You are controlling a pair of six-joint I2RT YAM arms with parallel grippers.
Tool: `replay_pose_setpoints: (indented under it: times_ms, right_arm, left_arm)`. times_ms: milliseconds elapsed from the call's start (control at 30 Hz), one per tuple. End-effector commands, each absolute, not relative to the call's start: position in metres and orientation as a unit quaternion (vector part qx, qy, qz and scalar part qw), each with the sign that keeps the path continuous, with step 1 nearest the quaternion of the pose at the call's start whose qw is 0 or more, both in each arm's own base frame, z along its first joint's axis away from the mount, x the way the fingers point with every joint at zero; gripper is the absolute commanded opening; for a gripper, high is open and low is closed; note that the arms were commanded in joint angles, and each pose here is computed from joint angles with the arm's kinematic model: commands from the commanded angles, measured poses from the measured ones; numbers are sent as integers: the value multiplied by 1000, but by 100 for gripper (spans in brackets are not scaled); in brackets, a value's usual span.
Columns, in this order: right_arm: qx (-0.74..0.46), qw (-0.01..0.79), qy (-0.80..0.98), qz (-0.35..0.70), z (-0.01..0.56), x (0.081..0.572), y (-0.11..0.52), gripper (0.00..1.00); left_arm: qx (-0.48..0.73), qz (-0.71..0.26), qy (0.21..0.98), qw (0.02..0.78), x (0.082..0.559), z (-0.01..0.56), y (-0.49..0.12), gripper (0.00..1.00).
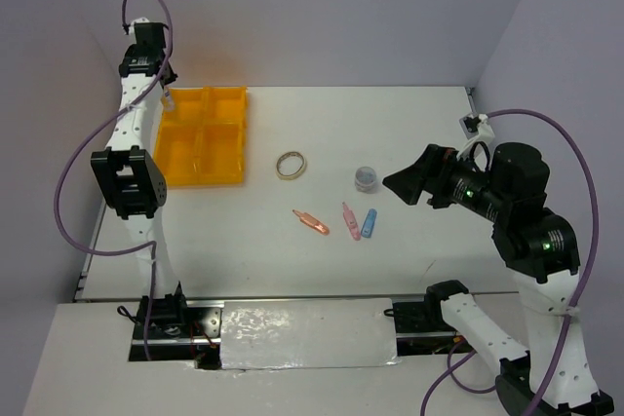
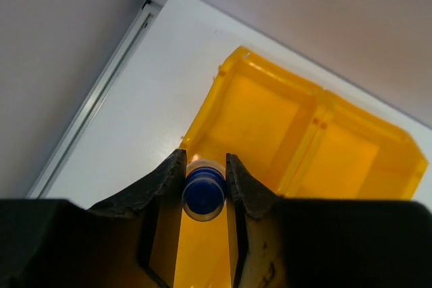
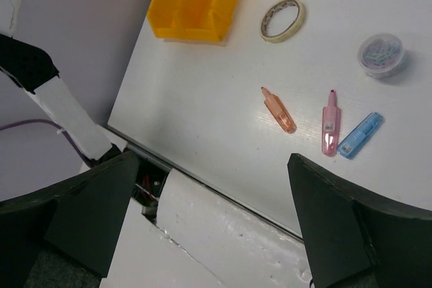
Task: Sort the stationery into containers
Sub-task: Place the stationery in the storage box.
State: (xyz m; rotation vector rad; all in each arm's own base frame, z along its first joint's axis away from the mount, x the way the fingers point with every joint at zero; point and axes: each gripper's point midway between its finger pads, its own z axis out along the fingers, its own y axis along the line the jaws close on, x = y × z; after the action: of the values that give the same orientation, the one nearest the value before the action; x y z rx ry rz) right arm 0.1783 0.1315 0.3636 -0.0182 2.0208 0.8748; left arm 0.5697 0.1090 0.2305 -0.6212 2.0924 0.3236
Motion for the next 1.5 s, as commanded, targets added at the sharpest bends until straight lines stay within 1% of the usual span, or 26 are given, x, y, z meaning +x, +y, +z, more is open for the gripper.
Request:
replay_pose_setpoints:
  times_ms: [0, 233, 367, 533, 633, 800, 1033, 1133, 1200, 1300, 1333, 1367, 1400, 1433, 1467]
  right_arm:
    - [-12, 465, 816, 343, 366, 173, 127, 100]
    - [12, 461, 815, 350, 364, 172, 126, 100]
    - [24, 462, 816, 346, 363, 170, 123, 100]
    - [36, 456, 821, 342, 356, 168, 121, 100]
    - [41, 455, 820, 345, 355, 169, 121, 100]
    - [44, 450, 823, 345, 351, 171, 122, 100]
    - [46, 446, 821, 353, 347, 174, 125, 100]
    - [47, 447, 822, 350, 345, 175, 124, 100]
    - [48, 445, 824, 348, 343, 176, 124, 100]
    - [46, 445, 823, 350, 344, 176, 125, 100]
    - [46, 444, 823, 352, 344, 176, 125, 100]
    - [45, 444, 823, 352, 343, 177, 125, 100]
    - [45, 444, 823, 352, 343, 177, 126, 100]
    - [45, 443, 824, 350, 342, 178, 125, 100]
    - [43, 443, 823, 353, 342, 179, 127, 100]
  left_arm:
    - [-227, 90, 825, 510, 605, 241, 100, 0]
    - [-226, 65, 821, 520, 612, 226, 99, 0]
    - [-233, 74, 831, 500, 617, 206, 103, 0]
    - [-235, 87, 841, 479, 615, 181, 106, 4]
    - [-234, 82, 847, 470, 616, 169, 104, 4]
    - [-234, 84, 845, 474, 618, 176, 105, 4]
    - [-235, 109, 846, 465, 612, 177, 109, 8]
    - [-237, 117, 850, 456, 609, 170, 112, 17]
    - [-234, 116, 856, 446, 608, 163, 111, 22]
    - [-235, 107, 858, 443, 609, 164, 107, 55]
    - [-238, 104, 857, 446, 609, 166, 107, 75]
    - [-236, 96, 855, 452, 612, 171, 105, 87]
    - [-237, 90, 853, 455, 612, 177, 103, 95]
    - [-235, 83, 850, 464, 615, 186, 101, 99]
    - [-235, 76, 843, 478, 618, 201, 100, 99]
